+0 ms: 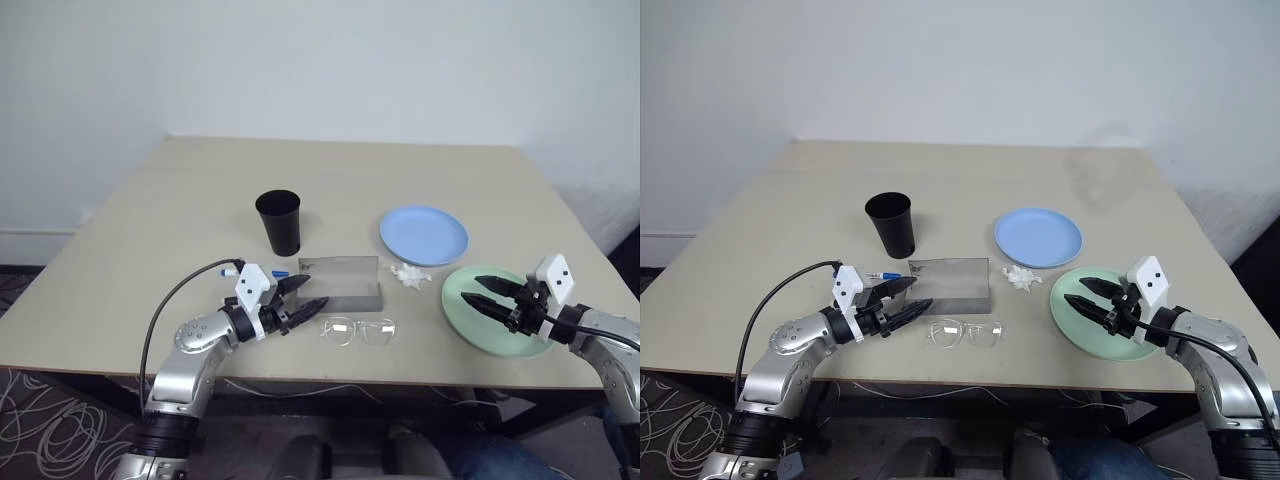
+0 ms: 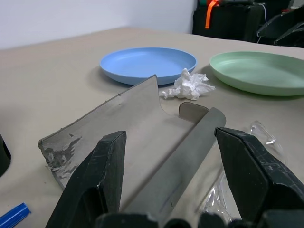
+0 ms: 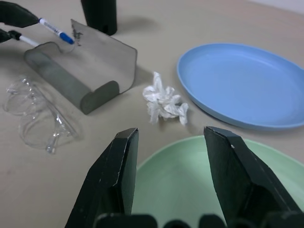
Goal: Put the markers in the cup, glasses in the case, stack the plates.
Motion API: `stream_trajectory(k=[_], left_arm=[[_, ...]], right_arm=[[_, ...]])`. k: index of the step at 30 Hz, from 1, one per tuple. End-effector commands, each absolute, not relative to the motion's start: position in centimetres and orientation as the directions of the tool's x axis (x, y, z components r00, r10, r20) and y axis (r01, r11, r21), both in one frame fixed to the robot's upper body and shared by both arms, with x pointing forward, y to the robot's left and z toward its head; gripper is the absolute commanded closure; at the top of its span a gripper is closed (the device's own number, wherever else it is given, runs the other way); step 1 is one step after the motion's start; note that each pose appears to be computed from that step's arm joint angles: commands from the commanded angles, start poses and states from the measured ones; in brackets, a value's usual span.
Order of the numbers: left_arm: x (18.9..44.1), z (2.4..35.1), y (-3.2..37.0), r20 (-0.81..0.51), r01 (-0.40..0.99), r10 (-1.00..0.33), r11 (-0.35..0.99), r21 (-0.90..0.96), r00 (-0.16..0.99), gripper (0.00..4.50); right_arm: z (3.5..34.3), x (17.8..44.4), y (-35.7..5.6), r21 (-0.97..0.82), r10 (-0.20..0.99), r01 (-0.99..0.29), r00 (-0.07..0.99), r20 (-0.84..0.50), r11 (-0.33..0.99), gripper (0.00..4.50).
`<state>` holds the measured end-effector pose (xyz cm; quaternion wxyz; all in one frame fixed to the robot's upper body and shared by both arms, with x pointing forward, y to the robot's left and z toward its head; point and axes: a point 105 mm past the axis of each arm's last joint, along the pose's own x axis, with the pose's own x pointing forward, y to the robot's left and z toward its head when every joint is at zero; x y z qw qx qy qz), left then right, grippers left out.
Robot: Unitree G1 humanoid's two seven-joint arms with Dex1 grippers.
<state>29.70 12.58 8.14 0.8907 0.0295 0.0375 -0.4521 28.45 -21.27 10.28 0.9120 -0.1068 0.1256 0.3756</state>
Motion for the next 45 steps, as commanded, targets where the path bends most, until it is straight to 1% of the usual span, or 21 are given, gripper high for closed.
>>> stream_trajectory(k=[1, 5, 8, 11, 13, 20, 24, 32, 35, 40, 41, 45], left_arm=[[29.4, 10.2, 11.3, -0.051, 0.85, -0.849, 0.523, 0.068, 0.527, 1.39], [29.2, 10.3, 10.7, -0.047, 0.859, -0.859, 0.507, 0.066, 0.51, 1.39], [29.1, 10.3, 10.2, -0.044, 0.865, -0.865, 0.497, 0.064, 0.5, 1.39], [28.8, 10.8, 9.2, -0.035, 0.888, -0.888, 0.455, 0.073, 0.458, 1.39], [29.0, 11.2, 8.6, -0.024, 0.894, -0.896, 0.44, 0.08, 0.443, 1.39], [28.9, 11.6, 7.1, -0.013, 0.917, -0.92, 0.389, 0.084, 0.392, 1.39], [28.6, 11.8, 6.3, -0.012, 0.932, -0.935, 0.352, 0.084, 0.354, 1.39], [28.7, 11.9, 5.9, -0.016, 0.937, -0.941, 0.337, 0.089, 0.339, 1.39], [28.7, 11.9, 5.9, -0.017, 0.937, -0.941, 0.336, 0.09, 0.339, 1.36], [28.7, 11.9, 5.9, -0.018, 0.936, -0.939, 0.34, 0.091, 0.343, 1.36], [28.7, 11.9, 5.9, -0.018, 0.936, -0.939, 0.341, 0.093, 0.344, 1.36], [28.7, 11.9, 5.9, -0.018, 0.934, -0.938, 0.344, 0.096, 0.347, 1.36]], right_arm=[[11.3, 28.4, -20.1, -0.166, 0.662, -0.736, 0.667, -0.342, 0.656, 2.12], [10.8, 27.9, -19.2, -0.165, 0.645, -0.747, 0.646, -0.408, 0.644, 2.12], [10.0, 28.0, -19.1, -0.196, 0.59, -0.728, 0.658, -0.467, 0.657, 2.12], [8.5, 27.6, -18.4, -0.224, 0.528, -0.723, 0.648, -0.549, 0.654, 2.12], [8.0, 27.5, -17.9, -0.247, 0.497, -0.72, 0.646, -0.579, 0.649, 2.12], [7.5, 27.9, -17.3, -0.25, 0.411, -0.669, 0.664, -0.625, 0.7, 2.12], [7.4, 28.4, -17.6, -0.283, 0.351, -0.636, 0.681, -0.643, 0.718, 2.12], [7.7, 29.2, -18.0, -0.322, 0.277, -0.595, 0.7, -0.659, 0.736, 2.12], [7.7, 29.3, -18.3, -0.34, 0.249, -0.585, 0.701, -0.668, 0.737, 2.72], [7.6, 29.4, -18.2, -0.343, 0.23, -0.577, 0.698, -0.678, 0.741, 4.3], [7.5, 29.4, -18.4, -0.351, 0.219, -0.573, 0.699, -0.681, 0.74, 4.41], [7.3, 29.7, -19.1, -0.384, 0.167, -0.545, 0.71, -0.684, 0.745, 4.41]])
